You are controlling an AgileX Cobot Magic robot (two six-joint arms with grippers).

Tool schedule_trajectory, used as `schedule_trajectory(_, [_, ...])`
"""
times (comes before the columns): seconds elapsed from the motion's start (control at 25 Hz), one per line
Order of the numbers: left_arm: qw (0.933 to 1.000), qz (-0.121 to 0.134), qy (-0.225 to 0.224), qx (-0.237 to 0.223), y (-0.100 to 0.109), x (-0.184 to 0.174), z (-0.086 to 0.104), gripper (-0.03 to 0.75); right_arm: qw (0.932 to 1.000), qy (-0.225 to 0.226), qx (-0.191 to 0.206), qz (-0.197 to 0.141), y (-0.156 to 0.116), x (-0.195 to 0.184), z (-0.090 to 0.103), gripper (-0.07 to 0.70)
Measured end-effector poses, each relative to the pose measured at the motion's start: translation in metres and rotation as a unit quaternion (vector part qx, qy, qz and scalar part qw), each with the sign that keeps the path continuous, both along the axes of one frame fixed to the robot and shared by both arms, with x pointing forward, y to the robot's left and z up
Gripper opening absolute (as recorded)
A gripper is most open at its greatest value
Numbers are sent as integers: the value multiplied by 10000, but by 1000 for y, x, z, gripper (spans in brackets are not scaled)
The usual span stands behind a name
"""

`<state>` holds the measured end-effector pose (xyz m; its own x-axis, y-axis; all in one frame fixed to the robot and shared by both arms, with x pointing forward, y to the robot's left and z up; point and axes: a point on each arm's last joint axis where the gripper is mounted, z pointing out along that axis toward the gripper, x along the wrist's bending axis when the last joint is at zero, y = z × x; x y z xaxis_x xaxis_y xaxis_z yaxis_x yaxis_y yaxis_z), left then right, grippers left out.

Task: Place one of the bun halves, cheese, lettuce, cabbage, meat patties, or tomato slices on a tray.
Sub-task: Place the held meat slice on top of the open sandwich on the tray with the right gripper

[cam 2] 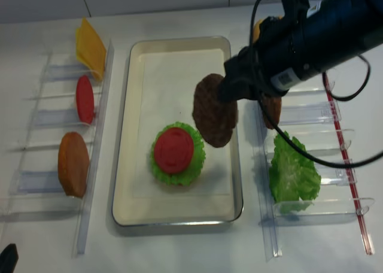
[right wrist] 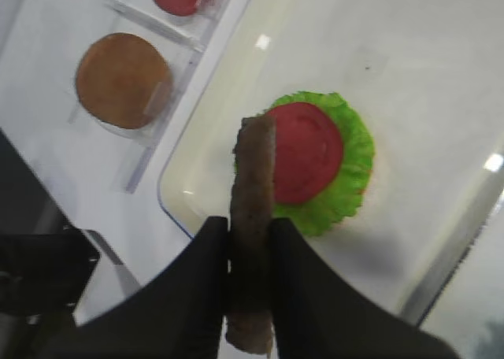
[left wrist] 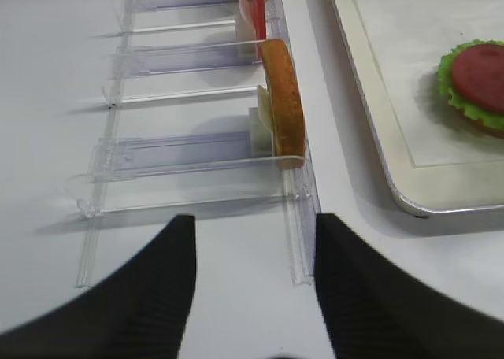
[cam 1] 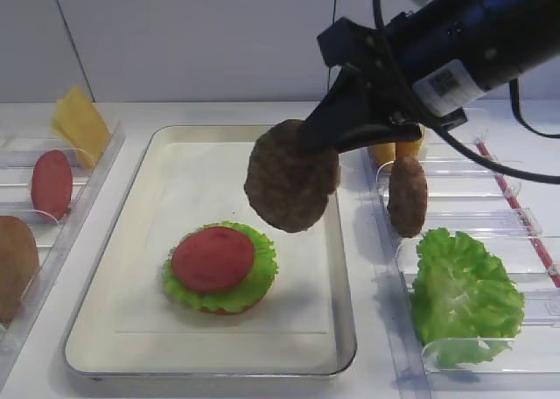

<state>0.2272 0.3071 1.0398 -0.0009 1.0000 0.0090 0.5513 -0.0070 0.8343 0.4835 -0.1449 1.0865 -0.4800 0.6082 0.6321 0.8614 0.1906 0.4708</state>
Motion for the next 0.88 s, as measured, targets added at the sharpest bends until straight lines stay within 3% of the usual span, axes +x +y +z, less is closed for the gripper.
schedule_trajectory(0.12, [10000, 0, 0, 0, 0, 0, 0, 341, 9970, 283, 673, 275, 1, 14, -10, 160])
schedule_trajectory(0.28, [10000, 0, 0, 0, 0, 0, 0, 341, 9847, 832, 1432, 549, 13, 29, -31, 160])
schedule_trajectory(0.36, [10000, 0, 0, 0, 0, 0, 0, 341, 9793, 1023, 1665, 522, 17, 38, -44, 160])
schedule_trajectory(0.64, [10000, 0, 0, 0, 0, 0, 0, 341, 9734, 1491, 1709, 313, 23, 58, -89, 160])
schedule_trajectory(0.88, [10000, 0, 0, 0, 0, 0, 0, 341, 9702, 1593, 1807, 243, 28, 62, -97, 160])
